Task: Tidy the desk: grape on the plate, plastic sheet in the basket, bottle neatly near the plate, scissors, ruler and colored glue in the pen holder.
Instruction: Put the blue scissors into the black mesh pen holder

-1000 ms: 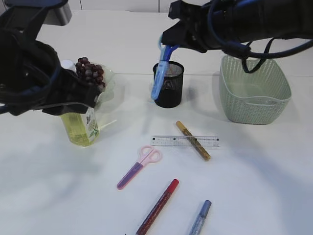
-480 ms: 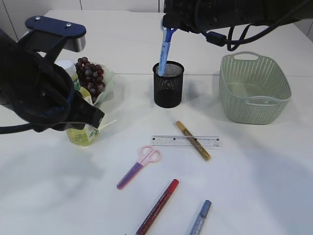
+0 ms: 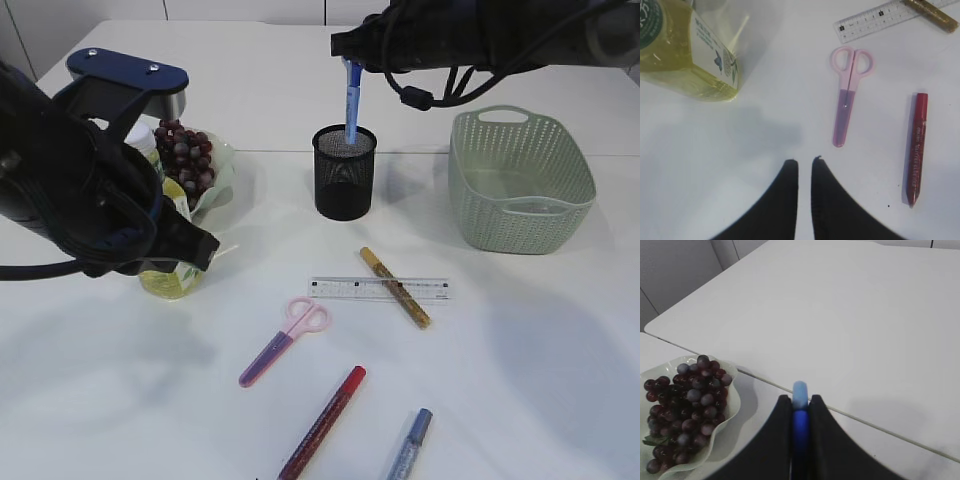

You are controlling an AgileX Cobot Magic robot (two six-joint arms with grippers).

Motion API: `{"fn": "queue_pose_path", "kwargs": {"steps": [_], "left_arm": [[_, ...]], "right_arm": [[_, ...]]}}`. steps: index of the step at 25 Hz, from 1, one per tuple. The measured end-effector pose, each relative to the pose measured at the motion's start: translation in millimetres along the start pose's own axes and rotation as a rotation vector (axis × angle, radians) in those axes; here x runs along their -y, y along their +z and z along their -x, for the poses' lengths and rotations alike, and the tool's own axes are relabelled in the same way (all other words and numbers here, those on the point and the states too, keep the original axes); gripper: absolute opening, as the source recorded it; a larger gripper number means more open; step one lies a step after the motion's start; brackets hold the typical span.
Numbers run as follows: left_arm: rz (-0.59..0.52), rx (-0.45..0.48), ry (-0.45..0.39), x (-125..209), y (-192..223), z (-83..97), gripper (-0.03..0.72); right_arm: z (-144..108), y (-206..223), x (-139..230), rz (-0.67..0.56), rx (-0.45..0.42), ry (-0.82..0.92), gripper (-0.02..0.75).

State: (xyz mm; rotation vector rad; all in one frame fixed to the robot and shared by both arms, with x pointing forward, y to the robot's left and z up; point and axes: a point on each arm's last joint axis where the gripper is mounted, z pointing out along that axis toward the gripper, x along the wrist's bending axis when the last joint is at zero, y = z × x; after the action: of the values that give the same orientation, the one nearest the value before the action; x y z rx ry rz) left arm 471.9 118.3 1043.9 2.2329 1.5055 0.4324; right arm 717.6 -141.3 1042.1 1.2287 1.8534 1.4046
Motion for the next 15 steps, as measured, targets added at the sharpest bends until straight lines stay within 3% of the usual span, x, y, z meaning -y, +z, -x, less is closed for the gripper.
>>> {"fn": "queue_pose_path", "kwargs": {"steps": [11, 15], "left_arm": [[0.0, 0.0, 0.0, 0, 0, 0.0, 0.057], [0.001, -0.001, 0.001, 0, 0, -0.1, 0.057]], "right_arm": [[10, 27, 27, -0.043, 0.024, -0.061, 0.053], [12, 32, 35, -0.056, 0.03, -0.042, 0.115]]}}
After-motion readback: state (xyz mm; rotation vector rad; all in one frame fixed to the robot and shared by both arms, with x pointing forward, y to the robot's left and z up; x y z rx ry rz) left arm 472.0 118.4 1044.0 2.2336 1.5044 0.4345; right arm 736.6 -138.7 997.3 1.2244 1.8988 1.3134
